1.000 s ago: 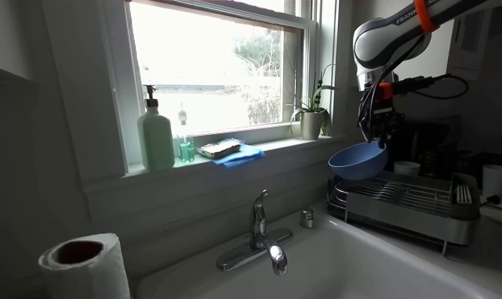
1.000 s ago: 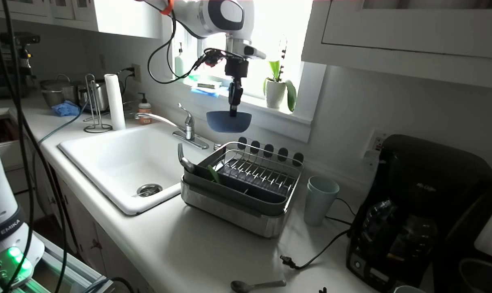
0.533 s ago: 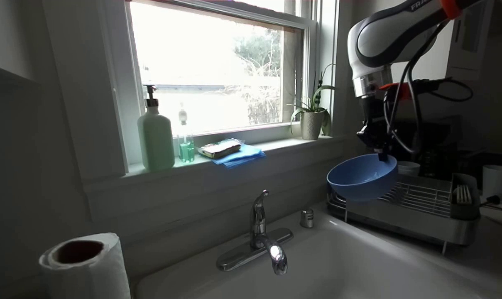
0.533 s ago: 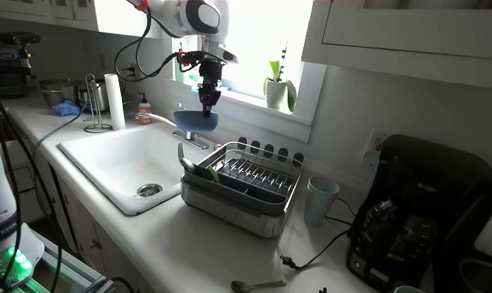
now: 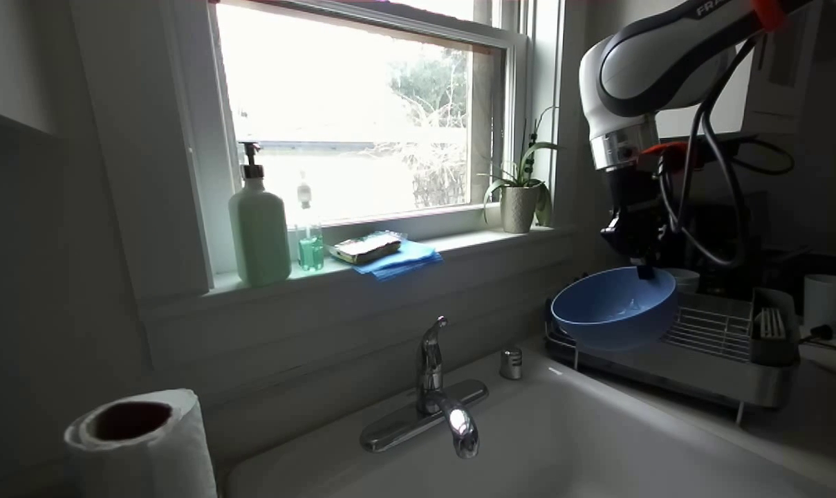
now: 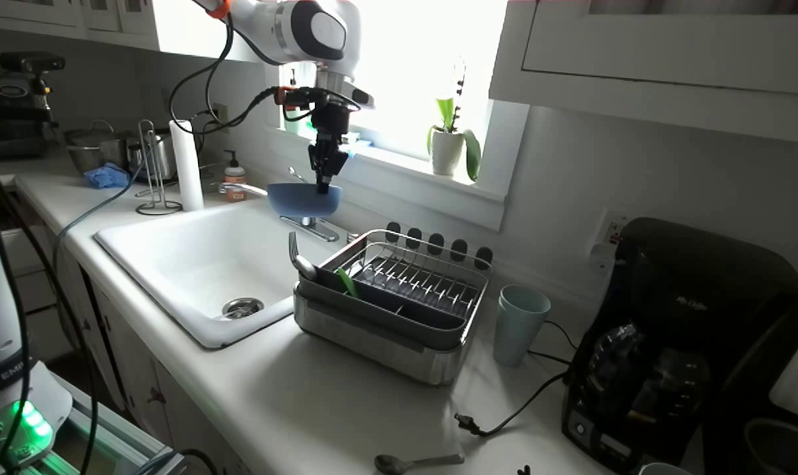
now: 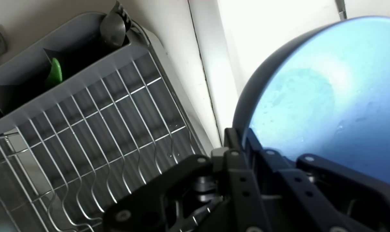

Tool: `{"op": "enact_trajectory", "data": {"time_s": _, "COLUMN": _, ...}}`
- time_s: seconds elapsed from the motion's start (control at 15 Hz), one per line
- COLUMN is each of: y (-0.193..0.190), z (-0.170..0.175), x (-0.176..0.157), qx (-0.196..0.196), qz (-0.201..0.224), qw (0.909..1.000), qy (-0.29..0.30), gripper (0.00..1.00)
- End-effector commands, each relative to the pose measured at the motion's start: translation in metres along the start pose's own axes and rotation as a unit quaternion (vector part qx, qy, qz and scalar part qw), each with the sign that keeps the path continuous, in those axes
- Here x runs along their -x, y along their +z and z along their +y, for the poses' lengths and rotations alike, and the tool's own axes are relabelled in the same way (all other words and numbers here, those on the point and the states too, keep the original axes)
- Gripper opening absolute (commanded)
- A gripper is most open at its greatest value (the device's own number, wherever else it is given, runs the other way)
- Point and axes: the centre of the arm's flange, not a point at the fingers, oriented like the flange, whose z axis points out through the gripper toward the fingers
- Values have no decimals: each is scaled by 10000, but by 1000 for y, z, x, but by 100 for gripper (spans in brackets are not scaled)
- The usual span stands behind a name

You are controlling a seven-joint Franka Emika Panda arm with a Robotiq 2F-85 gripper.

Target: Pick up the blue bowl from the dish rack and put it in the sink, pick up the silver fork from the dish rack and put it in the blue bowl, close the tap

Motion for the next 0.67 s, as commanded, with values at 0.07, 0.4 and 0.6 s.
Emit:
{"op": "enact_trajectory", "data": {"time_s": 0.07, "y": 46, "z": -52, "x": 12, "qx": -18, "qz": 236, "qw": 9951, "qy": -960, "gripper": 2}}
{"op": "enact_trajectory", "data": {"time_s": 0.4, "y": 112, "z": -105, "x": 11, "qx": -68, "qz": 737, "qw": 9822, "qy": -1725, "gripper": 2}}
{"op": "enact_trajectory", "data": {"time_s": 0.6, "y": 149, "z": -128, "x": 9, "qx": -222, "qz": 992, "qw": 9724, "qy": -2098, "gripper": 2}}
